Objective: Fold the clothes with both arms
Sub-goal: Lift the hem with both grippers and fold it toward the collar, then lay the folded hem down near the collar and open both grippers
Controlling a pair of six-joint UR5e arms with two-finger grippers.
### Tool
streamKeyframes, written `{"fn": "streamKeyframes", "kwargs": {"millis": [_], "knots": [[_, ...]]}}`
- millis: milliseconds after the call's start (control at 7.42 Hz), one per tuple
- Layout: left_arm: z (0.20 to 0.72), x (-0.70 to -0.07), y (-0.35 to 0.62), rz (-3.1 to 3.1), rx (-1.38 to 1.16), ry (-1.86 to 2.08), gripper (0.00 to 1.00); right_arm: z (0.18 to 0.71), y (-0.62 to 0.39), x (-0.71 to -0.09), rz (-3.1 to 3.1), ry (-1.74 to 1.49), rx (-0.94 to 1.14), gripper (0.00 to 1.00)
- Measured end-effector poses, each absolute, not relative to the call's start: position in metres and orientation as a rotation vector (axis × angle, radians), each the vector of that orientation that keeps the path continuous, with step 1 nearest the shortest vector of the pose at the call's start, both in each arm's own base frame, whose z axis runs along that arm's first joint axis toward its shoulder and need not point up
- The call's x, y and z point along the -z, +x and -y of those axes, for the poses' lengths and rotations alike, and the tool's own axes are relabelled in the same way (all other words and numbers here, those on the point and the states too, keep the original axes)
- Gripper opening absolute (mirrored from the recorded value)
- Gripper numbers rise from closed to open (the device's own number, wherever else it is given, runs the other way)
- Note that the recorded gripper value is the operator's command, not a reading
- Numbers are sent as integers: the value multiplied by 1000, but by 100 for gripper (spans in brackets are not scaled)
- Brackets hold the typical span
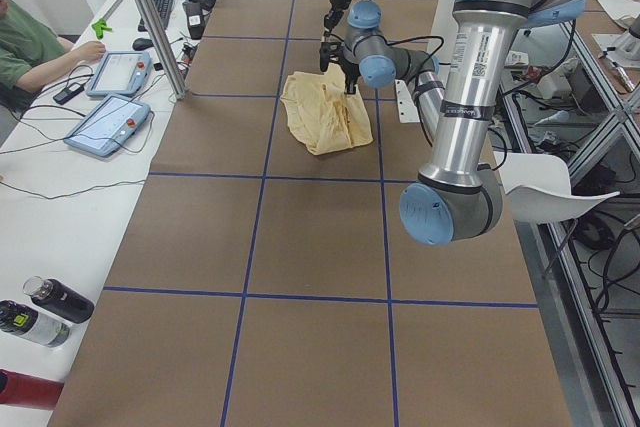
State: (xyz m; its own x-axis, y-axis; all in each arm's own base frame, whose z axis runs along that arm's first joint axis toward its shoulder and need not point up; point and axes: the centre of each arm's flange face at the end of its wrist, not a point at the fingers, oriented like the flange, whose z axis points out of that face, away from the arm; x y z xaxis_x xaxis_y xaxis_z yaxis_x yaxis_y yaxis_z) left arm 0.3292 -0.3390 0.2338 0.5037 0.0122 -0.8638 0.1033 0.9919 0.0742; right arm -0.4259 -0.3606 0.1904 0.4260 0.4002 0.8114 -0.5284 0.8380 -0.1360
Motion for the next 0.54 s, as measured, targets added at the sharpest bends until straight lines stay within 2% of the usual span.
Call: {"fn": "streamKeyframes", "kwargs": {"millis": [539], "knots": [[411, -284, 406, -856, 59, 206, 0, 416, -481, -218, 955, 196, -616, 0]]}}
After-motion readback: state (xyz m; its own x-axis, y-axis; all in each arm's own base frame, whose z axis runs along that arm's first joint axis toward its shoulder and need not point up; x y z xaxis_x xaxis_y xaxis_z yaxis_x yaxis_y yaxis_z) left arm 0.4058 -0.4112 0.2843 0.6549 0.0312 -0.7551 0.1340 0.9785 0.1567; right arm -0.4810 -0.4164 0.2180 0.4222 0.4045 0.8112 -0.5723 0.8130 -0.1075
